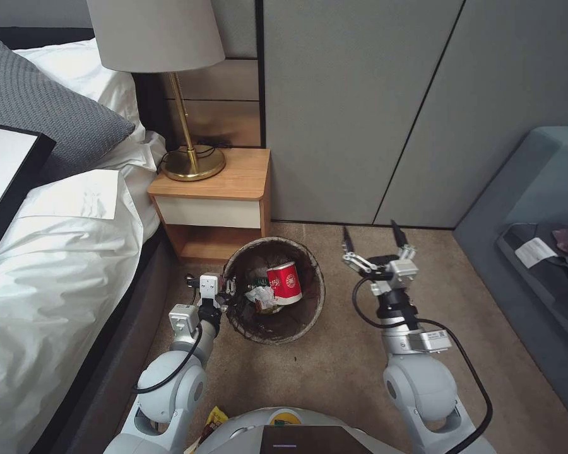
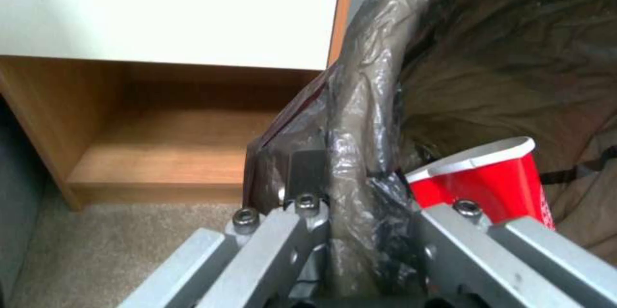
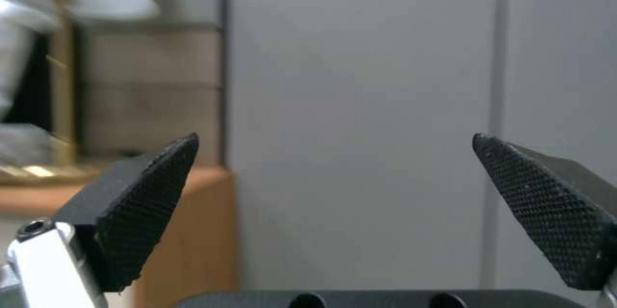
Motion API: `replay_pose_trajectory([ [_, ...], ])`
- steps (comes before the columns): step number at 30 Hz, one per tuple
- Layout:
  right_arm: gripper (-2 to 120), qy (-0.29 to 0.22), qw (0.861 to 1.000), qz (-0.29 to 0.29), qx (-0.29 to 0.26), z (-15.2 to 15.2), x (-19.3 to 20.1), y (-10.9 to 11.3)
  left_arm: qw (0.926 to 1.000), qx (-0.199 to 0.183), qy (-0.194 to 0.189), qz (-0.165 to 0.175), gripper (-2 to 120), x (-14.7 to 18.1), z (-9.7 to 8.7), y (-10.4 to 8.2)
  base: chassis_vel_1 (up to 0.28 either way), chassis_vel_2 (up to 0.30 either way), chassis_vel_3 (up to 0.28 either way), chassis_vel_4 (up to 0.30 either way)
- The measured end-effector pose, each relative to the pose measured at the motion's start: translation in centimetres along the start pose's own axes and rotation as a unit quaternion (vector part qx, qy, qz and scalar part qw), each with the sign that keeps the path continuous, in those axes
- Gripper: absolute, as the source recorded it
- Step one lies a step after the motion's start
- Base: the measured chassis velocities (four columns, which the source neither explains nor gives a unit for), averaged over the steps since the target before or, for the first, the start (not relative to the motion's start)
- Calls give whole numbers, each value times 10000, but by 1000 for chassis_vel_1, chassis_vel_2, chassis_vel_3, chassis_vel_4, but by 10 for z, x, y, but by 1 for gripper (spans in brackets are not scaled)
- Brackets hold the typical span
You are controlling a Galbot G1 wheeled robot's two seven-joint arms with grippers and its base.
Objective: Pick up the trash bin, then pick up the garbage from the floor and place it into the trash bin.
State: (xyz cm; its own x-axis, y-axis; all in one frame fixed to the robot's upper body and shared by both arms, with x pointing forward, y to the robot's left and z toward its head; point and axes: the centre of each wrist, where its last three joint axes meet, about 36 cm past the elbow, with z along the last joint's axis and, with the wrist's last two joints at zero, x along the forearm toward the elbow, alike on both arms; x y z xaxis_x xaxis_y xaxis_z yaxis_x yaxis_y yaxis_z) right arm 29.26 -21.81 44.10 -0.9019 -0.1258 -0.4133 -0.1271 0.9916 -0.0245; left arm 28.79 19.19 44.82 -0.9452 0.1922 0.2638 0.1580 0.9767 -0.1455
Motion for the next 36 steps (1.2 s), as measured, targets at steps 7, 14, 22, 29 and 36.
replay_pose_trajectory([
  [7, 100, 376, 9974, 559, 258, 17, 25, -17, 10000, 8, -64, -32, 0, -1, 0, 2, 0, 0, 0, 0],
  [14, 100, 801, 9922, 874, 392, 60, 68, -36, 9999, 28, -118, -56, 0, -1, 1, 3, 0, 0, 0, 0],
  [22, 100, 909, 9907, 936, 380, 81, 74, -41, 9999, 59, -116, -65, 0, -1, 2, 2, 0, 0, 0, 0],
  [29, 100, 918, 9910, 902, 370, 83, 74, -41, 9999, 53, -116, -64, 0, 0, 2, 2, 0, 0, 0, 0],
  [36, 100, 903, 9913, 877, 379, 82, 73, -42, 9999, 51, -114, -45, 0, 0, 2, 1, 19, 23, 20, 28],
])
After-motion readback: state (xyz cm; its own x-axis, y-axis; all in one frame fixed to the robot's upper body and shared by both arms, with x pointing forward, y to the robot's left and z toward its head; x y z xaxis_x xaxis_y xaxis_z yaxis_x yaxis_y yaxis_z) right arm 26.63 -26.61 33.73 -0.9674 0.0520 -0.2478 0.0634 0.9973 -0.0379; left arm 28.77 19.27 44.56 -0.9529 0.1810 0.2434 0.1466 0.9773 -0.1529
